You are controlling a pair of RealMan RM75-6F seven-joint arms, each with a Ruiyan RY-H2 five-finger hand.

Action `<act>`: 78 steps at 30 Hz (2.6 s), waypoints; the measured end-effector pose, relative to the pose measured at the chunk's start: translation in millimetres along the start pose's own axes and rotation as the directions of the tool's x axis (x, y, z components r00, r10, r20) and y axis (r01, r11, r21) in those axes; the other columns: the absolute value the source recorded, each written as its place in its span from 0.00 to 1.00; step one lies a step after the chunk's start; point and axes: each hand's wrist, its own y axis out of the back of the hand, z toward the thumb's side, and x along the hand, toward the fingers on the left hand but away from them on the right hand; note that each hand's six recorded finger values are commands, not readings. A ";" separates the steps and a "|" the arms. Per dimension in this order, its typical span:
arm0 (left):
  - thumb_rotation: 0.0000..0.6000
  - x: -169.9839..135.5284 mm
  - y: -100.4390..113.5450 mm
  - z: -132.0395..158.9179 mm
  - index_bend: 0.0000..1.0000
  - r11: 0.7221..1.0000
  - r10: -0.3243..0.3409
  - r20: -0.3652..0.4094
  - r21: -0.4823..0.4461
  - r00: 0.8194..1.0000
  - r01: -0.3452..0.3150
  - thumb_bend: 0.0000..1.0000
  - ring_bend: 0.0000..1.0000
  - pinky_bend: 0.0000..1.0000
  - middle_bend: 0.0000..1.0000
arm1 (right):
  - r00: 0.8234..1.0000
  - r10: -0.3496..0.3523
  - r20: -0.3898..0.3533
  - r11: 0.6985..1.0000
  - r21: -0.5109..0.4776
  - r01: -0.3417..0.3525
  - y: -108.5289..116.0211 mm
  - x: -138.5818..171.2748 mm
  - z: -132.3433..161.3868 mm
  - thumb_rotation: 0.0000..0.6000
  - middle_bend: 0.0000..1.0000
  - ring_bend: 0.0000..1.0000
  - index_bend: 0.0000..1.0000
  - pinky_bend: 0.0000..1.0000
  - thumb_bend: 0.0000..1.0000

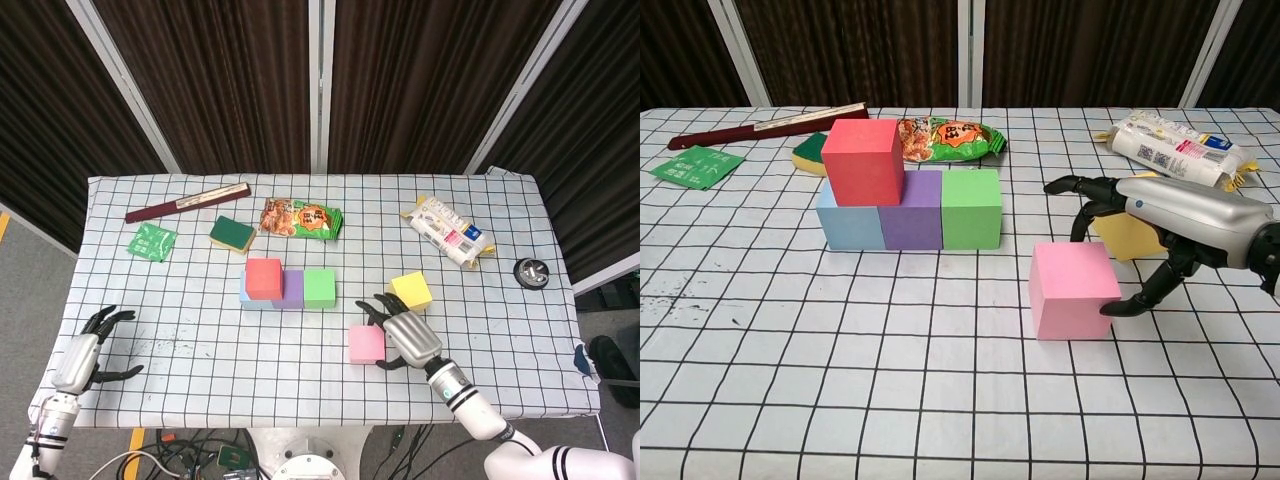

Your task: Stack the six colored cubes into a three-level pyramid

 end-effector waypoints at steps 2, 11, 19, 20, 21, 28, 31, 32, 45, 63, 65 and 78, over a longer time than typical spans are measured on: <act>1.00 0.2 0.2 0.4 0.19 1.000 0.000 0.001 -0.002 1.000 0.000 0.00 0.06 0.09 0.22 | 1.000 -0.016 -0.003 1.000 -0.002 0.016 4.4 0.5 2.0 1.00 0.42 0.01 0.00 0.00 0.13; 1.00 0.4 -0.4 3.3 0.19 1.000 -0.002 0.010 -0.008 1.000 0.002 0.00 0.06 0.09 0.22 | 0.993 -0.110 -0.040 0.994 0.003 0.110 52.9 -3.0 16.4 1.00 0.42 0.01 0.00 0.00 0.14; 1.00 0.3 2.0 4.9 0.19 1.000 0.009 0.016 -0.002 1.000 -0.009 0.00 0.06 0.09 0.22 | 0.987 -0.141 -0.079 0.989 0.042 0.145 98.1 -39.0 37.2 1.00 0.43 0.01 0.00 0.00 0.14; 1.00 0.2 2.2 5.2 0.19 1.000 0.009 0.017 0.000 1.000 -0.009 0.00 0.06 0.09 0.22 | 0.987 -0.135 -0.082 0.989 0.047 0.139 102.0 -46.6 39.8 1.00 0.43 0.01 0.00 0.00 0.14; 1.00 0.2 2.3 5.3 0.19 1.000 0.009 0.018 0.001 1.000 -0.009 0.00 0.06 0.09 0.22 | 0.988 -0.129 -0.084 0.990 0.052 0.134 104.5 -52.6 41.7 1.00 0.42 0.01 0.00 0.00 0.14; 1.00 1.1 1.3 5.7 0.19 1.000 0.007 0.017 0.002 1.000 -0.007 0.00 0.06 0.09 0.22 | 0.996 -0.055 -0.076 0.996 0.063 0.060 111.7 -95.4 49.8 1.00 0.42 0.01 0.00 0.00 0.12; 1.00 1.5 0.5 5.7 0.19 1.000 0.004 0.015 -0.005 1.000 -0.004 0.00 0.06 0.09 0.22 | 0.997 -0.046 -0.069 0.997 0.061 0.050 116.8 -112.7 53.1 1.00 0.42 0.01 0.00 0.00 0.12; 1.00 1.7 0.7 5.7 0.19 1.000 0.005 0.014 -0.012 1.000 -0.005 0.00 0.06 0.09 0.22 | 0.997 -0.043 -0.066 0.997 0.058 0.047 118.0 -117.9 54.7 1.00 0.43 0.01 0.00 0.00 0.12; 1.00 2.2 2.9 5.5 0.19 1.000 0.011 0.016 -0.016 1.000 -0.011 0.00 0.06 0.09 0.22 | 0.998 0.015 -0.068 0.998 0.056 -0.011 114.3 -148.1 77.8 1.00 0.43 0.01 0.00 0.00 0.13; 1.00 2.9 3.3 3.9 0.19 1.000 0.011 0.014 -0.020 1.000 -0.011 0.00 0.06 0.09 0.22 | 0.999 0.029 -0.046 0.998 0.059 -0.026 98.5 -154.8 83.8 1.00 0.43 0.02 0.00 0.00 0.13; 1.00 2.9 3.8 3.2 0.19 1.000 0.013 0.012 -0.021 1.000 -0.013 0.00 0.06 0.09 0.22 | 0.999 0.024 -0.044 0.998 0.057 -0.022 98.2 -154.9 84.1 1.00 0.43 0.02 0.00 0.00 0.13; 1.00 3.5 5.5 -3.3 0.19 0.999 0.014 -0.002 -0.045 1.000 -0.014 0.00 0.06 0.09 0.22 | 1.000 0.009 -0.028 0.999 0.039 -0.007 95.7 -154.9 87.1 1.00 0.43 0.02 0.00 0.00 0.14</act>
